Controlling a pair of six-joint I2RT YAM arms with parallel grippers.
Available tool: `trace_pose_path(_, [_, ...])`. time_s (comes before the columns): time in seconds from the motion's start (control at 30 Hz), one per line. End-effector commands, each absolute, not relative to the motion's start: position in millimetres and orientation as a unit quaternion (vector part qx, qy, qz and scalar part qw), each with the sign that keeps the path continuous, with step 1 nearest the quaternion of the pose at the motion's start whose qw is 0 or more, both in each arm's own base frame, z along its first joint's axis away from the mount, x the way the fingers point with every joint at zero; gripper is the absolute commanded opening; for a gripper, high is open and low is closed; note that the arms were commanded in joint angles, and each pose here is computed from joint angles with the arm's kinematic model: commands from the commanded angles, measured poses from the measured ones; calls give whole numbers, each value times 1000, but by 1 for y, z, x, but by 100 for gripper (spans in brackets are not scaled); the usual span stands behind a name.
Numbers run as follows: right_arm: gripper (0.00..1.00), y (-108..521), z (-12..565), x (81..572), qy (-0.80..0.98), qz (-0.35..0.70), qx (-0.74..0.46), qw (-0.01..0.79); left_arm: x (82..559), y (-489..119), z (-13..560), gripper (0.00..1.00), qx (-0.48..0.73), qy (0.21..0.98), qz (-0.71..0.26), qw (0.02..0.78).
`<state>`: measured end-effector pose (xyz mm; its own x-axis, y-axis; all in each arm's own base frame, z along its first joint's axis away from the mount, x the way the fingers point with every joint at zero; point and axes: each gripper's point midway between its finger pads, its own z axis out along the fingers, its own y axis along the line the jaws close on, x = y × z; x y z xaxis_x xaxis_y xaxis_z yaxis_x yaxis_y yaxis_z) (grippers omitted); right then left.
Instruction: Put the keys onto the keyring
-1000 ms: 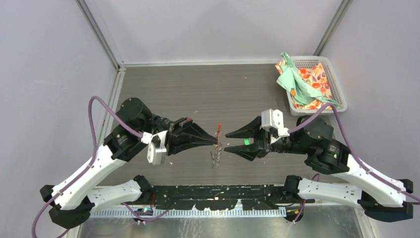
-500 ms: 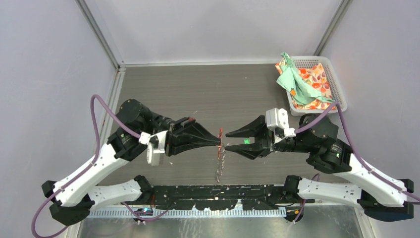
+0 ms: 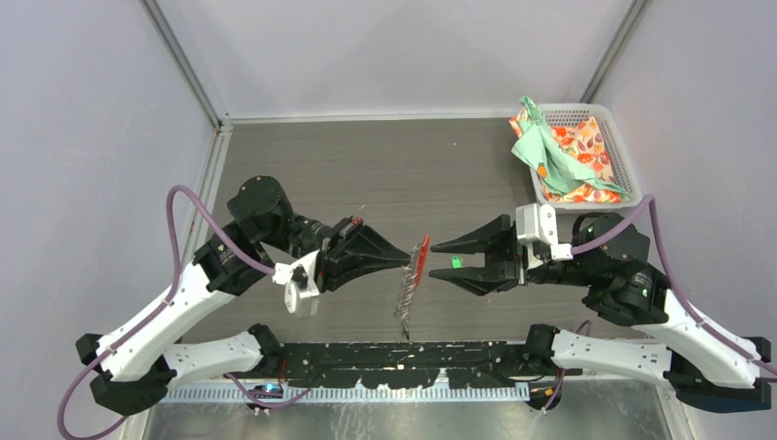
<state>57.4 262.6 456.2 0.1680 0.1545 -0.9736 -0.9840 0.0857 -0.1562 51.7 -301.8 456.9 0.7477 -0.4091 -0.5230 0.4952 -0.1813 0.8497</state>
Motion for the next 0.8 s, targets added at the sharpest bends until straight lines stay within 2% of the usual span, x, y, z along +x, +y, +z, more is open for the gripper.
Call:
trace_pose_path(0.0, [43, 252, 470, 63, 432, 458, -469, 619, 64, -298, 432, 0, 734, -9, -246, 634])
trace_pose_path(0.1, [43, 251, 466, 67, 443, 442, -475, 619, 76, -297, 420, 0, 757, 27, -215, 616])
trace_pose_path(0.27, [43, 258, 452, 80, 477, 411, -488, 605, 84, -291, 391, 0, 809, 37, -146, 568])
trace_pose_path(0.5, [43, 276, 419, 99, 522, 364, -519, 570, 87, -280, 373, 0, 845, 79, -126, 514])
trace_pose_path(0.77, [43, 291, 398, 111, 546, 343, -532, 548, 99, -271, 357, 0, 847, 220, -152, 459])
